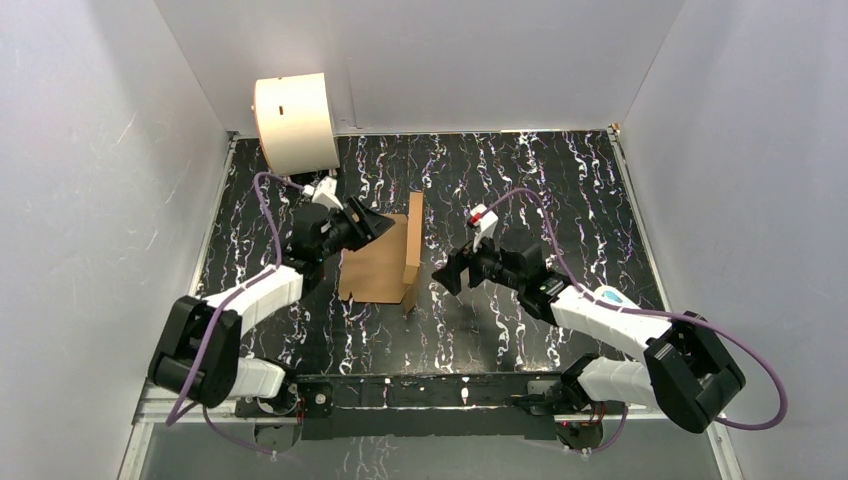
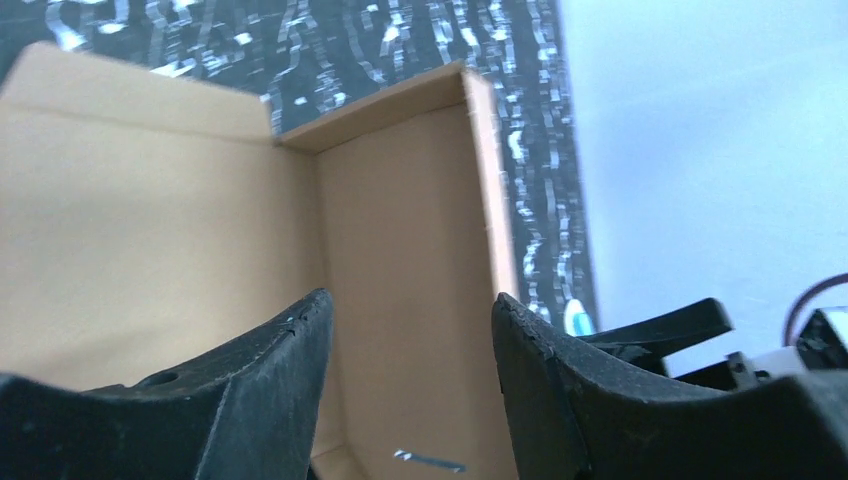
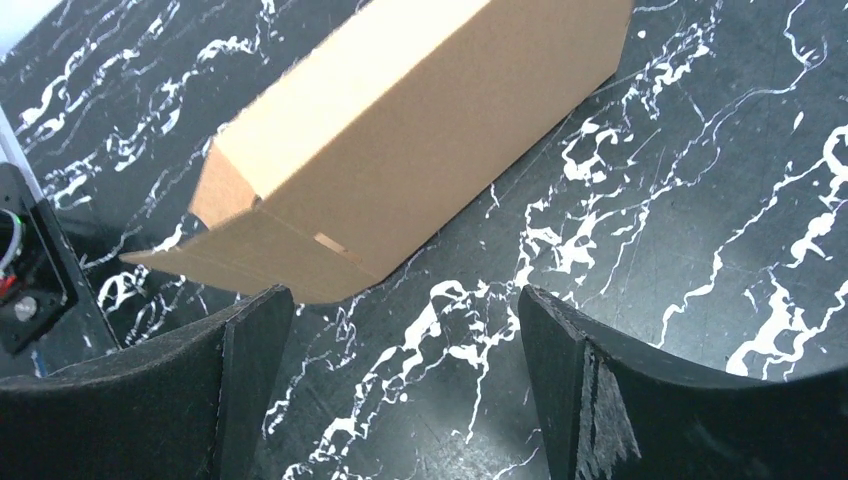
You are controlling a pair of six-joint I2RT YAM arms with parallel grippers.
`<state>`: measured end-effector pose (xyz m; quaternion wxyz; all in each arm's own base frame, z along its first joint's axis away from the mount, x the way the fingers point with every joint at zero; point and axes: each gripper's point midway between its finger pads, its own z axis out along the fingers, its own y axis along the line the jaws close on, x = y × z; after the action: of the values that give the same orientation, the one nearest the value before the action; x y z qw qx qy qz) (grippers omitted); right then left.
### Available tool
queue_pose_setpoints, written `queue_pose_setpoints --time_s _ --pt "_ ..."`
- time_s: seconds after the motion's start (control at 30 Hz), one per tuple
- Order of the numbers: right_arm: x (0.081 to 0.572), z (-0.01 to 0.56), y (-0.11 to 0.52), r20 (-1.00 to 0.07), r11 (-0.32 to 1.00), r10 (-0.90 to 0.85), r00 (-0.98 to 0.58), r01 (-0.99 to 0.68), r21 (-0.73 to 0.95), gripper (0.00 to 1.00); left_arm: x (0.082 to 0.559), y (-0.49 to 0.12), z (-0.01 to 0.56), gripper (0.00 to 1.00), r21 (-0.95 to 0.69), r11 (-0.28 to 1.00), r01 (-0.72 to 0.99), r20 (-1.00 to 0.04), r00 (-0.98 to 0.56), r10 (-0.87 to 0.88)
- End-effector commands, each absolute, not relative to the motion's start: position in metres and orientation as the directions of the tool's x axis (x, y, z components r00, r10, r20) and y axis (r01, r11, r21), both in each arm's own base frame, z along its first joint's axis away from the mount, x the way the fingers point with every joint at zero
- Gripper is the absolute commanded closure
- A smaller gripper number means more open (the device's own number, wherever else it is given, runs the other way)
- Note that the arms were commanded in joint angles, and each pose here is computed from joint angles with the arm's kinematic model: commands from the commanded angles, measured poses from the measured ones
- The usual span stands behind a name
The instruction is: Fold the paper box
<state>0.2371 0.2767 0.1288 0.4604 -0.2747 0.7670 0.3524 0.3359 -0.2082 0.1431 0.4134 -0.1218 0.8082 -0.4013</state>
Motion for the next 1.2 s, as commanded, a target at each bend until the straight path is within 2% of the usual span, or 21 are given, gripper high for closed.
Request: queue_pose_setpoints --time_s 0.0,0.17,0.37,0.5,0.7,0.87,1.17 --pt "0.249 0.173 0.285 -0.910 0.612 -0.045 -0.413 -0.731 0.301 0.07 0.345 -0.235 0.185 0.42 -0.851 0.477 0.220 -0.479 -0.699 -0.531" --pt "0.246 0.190 0.291 -0.884 0.615 -0.048 -0.465 -0.711 0.341 0.06 0.366 -0.249 0.173 0.42 -0.863 0.467 0.191 -0.436 -0.748 -0.500" --pt "0.234 0.201 0.315 -0.857 0.708 -0.062 -0.512 -0.628 0.324 0.05 0.377 -0.256 0.170 0.44 -0.879 0.439 0.187 -0.411 -0.763 -0.498" --pt "0.237 0.190 0.321 -0.838 0.809 -0.068 -0.541 -0.521 0.271 0.06 0.378 -0.258 0.170 0.45 -0.883 0.431 0.188 -0.405 -0.769 -0.494" --pt "0.230 0.173 0.334 -0.826 0.872 -0.129 -0.549 -0.460 0.169 0.09 0.374 -0.253 0.170 0.45 -0.872 0.453 0.185 -0.421 -0.756 -0.501" --pt "0.222 0.166 0.338 -0.809 0.870 -0.176 -0.561 -0.473 0.139 0.17 0.372 -0.246 0.172 0.45 -0.852 0.491 0.184 -0.450 -0.736 -0.505" --pt "0.217 0.163 0.332 -0.799 0.829 -0.299 -0.521 -0.557 0.053 0.48 0.363 -0.237 0.177 0.45 -0.850 0.499 0.169 -0.455 -0.713 -0.534"
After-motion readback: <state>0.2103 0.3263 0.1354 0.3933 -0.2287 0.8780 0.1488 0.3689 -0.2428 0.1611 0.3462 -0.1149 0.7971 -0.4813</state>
